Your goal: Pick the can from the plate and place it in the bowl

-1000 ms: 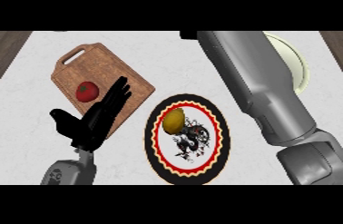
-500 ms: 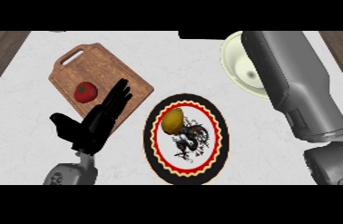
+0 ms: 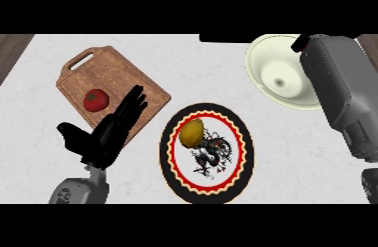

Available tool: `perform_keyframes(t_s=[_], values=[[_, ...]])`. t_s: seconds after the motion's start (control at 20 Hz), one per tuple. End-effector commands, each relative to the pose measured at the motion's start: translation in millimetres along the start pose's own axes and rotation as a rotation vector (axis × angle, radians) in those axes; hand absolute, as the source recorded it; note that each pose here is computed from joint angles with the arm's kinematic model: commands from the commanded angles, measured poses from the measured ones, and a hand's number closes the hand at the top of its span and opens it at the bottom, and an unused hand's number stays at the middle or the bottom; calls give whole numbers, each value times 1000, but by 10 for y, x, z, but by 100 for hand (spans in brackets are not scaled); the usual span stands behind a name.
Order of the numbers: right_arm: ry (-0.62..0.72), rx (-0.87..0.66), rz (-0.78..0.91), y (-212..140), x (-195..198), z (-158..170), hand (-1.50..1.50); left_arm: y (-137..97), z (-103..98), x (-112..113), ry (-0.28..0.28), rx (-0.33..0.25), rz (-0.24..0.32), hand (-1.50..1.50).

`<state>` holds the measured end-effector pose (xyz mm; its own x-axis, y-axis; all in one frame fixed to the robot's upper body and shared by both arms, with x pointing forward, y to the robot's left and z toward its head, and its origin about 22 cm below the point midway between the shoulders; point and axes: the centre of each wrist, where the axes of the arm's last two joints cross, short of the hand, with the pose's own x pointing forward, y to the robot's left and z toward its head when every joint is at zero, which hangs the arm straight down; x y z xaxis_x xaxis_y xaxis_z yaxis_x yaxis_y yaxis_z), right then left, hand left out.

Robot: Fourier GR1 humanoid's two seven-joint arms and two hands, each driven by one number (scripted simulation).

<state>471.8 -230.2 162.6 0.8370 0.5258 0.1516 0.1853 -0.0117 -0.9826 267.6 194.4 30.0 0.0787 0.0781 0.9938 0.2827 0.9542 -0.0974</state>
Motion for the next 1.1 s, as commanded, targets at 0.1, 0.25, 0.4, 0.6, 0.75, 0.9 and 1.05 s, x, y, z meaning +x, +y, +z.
perform_keyframes(t_s=[0.1,0.25,0.4,0.6,0.75,0.9,1.05], values=[[208,78,-141,360,-453,-349,-150,34,31,56,-15,-13,-6,0],[137,64,-245,447,-460,-301,-150,-10,-86,53,-10,-7,-28,0],[123,10,-379,397,-478,-332,-150,-106,-63,59,-26,-14,-8,0],[65,-215,-715,143,-352,-227,-150,66,16,-17,3,16,-3,0],[-19,-313,-897,124,-137,144,-150,-45,1,-68,18,16,-3,0],[-100,-343,-996,225,-91,461,-150,171,86,-13,16,42,-2,0],[-185,-342,-1087,203,-15,911,-150,179,81,-49,33,63,6,0]])
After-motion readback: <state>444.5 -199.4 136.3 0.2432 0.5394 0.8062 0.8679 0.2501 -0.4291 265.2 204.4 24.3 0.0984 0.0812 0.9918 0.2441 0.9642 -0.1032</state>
